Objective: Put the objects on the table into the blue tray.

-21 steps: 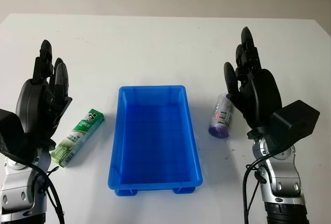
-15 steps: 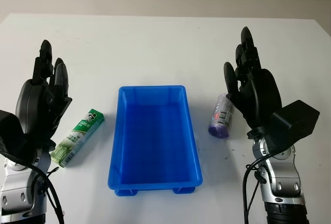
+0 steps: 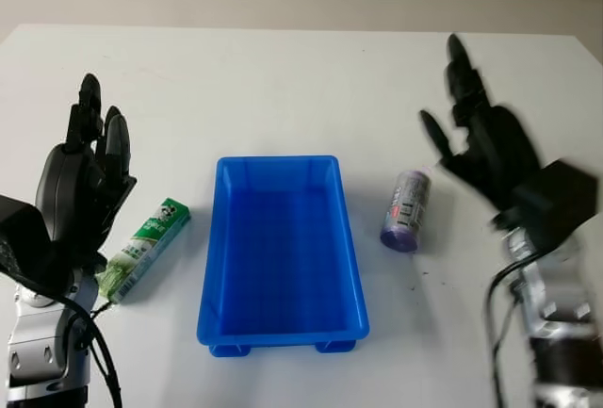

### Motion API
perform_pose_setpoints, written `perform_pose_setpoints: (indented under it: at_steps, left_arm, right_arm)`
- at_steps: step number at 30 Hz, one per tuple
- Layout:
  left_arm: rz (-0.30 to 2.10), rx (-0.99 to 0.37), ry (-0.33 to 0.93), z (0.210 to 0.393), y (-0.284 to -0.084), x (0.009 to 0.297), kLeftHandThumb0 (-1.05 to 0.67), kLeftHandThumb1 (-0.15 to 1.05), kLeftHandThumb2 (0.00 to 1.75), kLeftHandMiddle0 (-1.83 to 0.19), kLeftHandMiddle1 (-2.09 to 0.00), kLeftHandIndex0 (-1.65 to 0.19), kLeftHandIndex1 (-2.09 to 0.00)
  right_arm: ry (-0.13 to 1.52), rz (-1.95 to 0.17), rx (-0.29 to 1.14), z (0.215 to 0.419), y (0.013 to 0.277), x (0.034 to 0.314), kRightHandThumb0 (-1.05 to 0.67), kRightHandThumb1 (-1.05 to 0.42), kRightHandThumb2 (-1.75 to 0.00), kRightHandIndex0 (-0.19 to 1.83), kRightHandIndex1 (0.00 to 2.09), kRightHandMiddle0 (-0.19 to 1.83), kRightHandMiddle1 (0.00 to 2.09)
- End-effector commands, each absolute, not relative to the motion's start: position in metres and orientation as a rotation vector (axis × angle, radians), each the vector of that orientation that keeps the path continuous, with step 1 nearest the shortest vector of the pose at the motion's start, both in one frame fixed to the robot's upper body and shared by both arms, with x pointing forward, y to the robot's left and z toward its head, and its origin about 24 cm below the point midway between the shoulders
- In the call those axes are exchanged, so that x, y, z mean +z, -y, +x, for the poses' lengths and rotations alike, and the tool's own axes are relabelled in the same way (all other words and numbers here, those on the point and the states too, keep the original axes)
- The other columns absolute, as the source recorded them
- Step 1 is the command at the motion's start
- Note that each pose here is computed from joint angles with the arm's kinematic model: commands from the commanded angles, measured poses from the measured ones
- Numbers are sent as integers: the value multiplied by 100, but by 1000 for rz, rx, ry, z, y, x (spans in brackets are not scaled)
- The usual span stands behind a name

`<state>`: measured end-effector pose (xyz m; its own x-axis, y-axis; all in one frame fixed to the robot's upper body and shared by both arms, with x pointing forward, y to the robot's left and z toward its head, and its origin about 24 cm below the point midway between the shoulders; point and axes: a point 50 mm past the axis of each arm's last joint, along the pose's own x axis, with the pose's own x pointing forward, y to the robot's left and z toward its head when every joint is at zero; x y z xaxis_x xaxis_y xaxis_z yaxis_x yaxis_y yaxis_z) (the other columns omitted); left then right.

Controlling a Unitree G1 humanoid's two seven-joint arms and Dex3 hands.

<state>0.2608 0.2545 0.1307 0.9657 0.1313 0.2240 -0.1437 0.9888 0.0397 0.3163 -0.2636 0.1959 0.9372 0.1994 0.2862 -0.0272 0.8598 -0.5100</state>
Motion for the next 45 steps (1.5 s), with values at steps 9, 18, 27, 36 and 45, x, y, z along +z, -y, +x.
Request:
perform_pose_setpoints:
  at_steps: [9,18,27,36,45]
  left_arm:
    - [59,147,229,256,-257,132,-76,105,58,9,-5,13,-5]
    - [97,137,214,253,-262,133,-74,105,62,9,-5,13,-5]
    - [61,118,213,258,-257,132,-74,105,60,10,-5,13,-5]
    - [70,115,205,258,-254,131,-75,105,60,9,-5,13,-5]
    - [96,108,199,257,-256,131,-74,105,63,9,-5,14,-5]
  right_arm:
    - [373,-1211,275,312,262,276,-64,-75,-5,69,11,64,16]
    - [408,-1728,614,307,243,252,-49,-77,-6,52,3,54,7]
    - [525,-1820,695,311,239,229,-38,-85,-7,48,3,49,4]
    - [701,-1785,734,314,231,199,-30,-97,-9,56,7,53,6]
    - [664,-1770,837,317,226,179,-32,-98,-6,54,7,52,6]
